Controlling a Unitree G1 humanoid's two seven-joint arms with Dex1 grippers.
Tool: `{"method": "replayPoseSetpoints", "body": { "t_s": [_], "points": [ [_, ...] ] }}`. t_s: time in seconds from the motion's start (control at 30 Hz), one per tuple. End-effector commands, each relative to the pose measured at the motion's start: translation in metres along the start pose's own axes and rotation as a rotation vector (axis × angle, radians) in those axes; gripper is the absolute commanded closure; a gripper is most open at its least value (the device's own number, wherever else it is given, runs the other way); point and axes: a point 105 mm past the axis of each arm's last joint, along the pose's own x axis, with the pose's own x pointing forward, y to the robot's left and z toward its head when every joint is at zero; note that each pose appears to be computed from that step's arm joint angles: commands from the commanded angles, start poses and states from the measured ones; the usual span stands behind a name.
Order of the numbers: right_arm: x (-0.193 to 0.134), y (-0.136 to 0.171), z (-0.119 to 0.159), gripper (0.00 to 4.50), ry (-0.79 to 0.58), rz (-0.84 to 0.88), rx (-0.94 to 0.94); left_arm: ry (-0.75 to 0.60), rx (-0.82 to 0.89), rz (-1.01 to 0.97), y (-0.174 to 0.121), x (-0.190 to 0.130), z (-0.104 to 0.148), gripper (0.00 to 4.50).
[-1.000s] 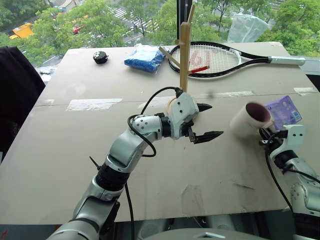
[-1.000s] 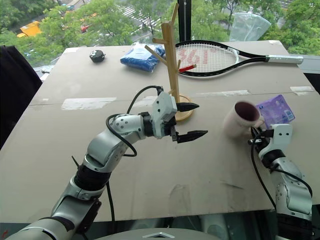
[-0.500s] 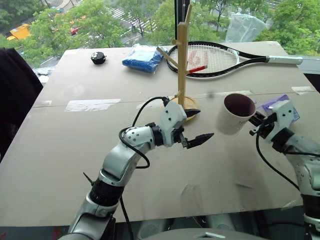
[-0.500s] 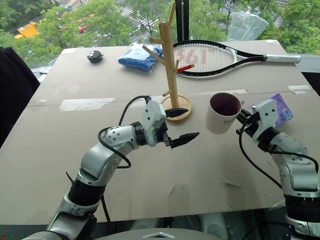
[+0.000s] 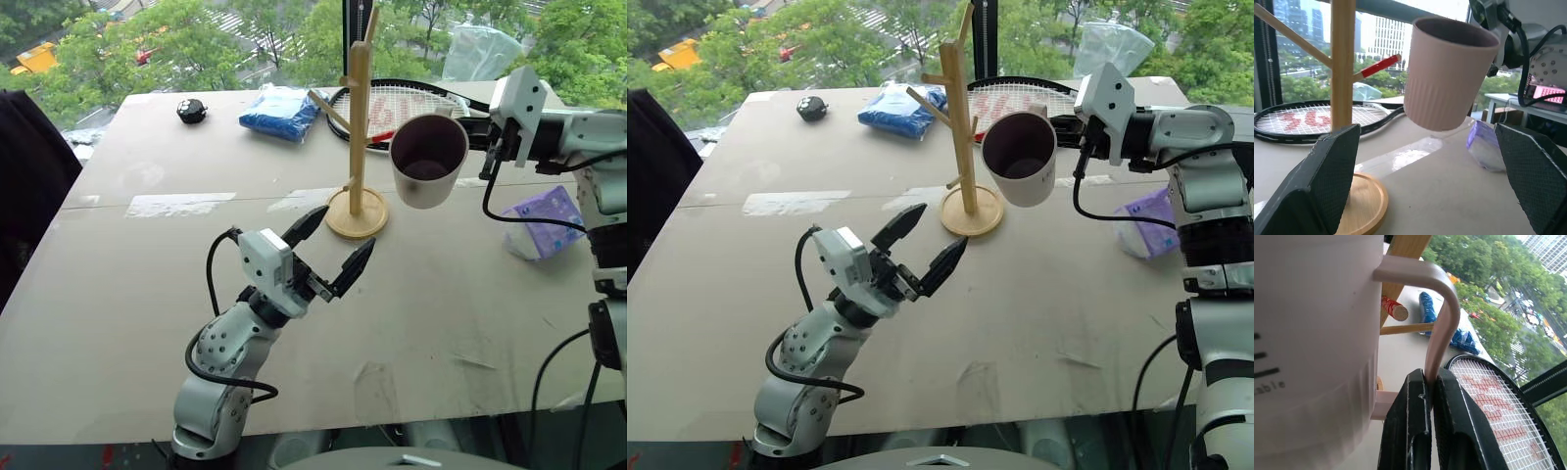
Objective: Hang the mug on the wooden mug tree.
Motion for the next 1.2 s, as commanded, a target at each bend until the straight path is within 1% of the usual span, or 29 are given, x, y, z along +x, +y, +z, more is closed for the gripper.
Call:
{"method": "replayPoseSetpoints", "body": {
  "t_s": [0.03, 0.27, 0.57, 0.73, 0.77, 0.8, 0.9, 0.93, 1.07, 1.2],
  "points": [
    [0.004, -0.012, 0.01, 4.46, 0.002, 0.044, -0.094, -0.079, 0.027, 0.01, -0.003, -0.003, 0.017, 0.0],
    [0.017, -0.026, 0.018, 4.46, -0.008, 0.072, -0.134, -0.11, 0.041, 0.053, 0.001, -0.009, 0.019, 0.0],
    [0.033, -0.026, 0.03, 4.46, -0.045, 0.106, -0.161, -0.124, 0.044, 0.062, 0.003, -0.012, 0.017, 0.0],
    [0.04, -0.025, 0.035, 4.46, -0.053, 0.115, -0.164, -0.11, 0.058, 0.027, 0.001, -0.011, 0.013, 0.0],
    [0.04, -0.026, 0.034, 3.92, -0.05, 0.114, -0.164, -0.108, 0.061, 0.024, 0.001, -0.011, 0.013, 0.0],
    [0.04, -0.025, 0.034, 3.64, -0.042, 0.12, -0.164, -0.107, 0.064, 0.022, 0.002, -0.011, 0.013, 0.0],
    [0.04, -0.028, 0.033, 2.36, -0.042, 0.098, -0.162, -0.106, 0.065, 0.021, 0.003, -0.012, 0.012, 0.0],
    [0.04, -0.029, 0.034, 1.81, -0.047, 0.084, -0.161, -0.105, 0.066, 0.02, 0.002, -0.012, 0.012, 0.0],
    [0.031, -0.038, 0.032, 0.04, -0.049, 0.019, -0.14, -0.087, 0.06, 0.016, 0.002, -0.014, 0.009, 0.0],
    [0.011, -0.038, 0.014, 0.04, -0.071, -0.021, -0.018, -0.014, 0.068, 0.045, 0.008, -0.021, -0.001, 0.0]
  ]
}}
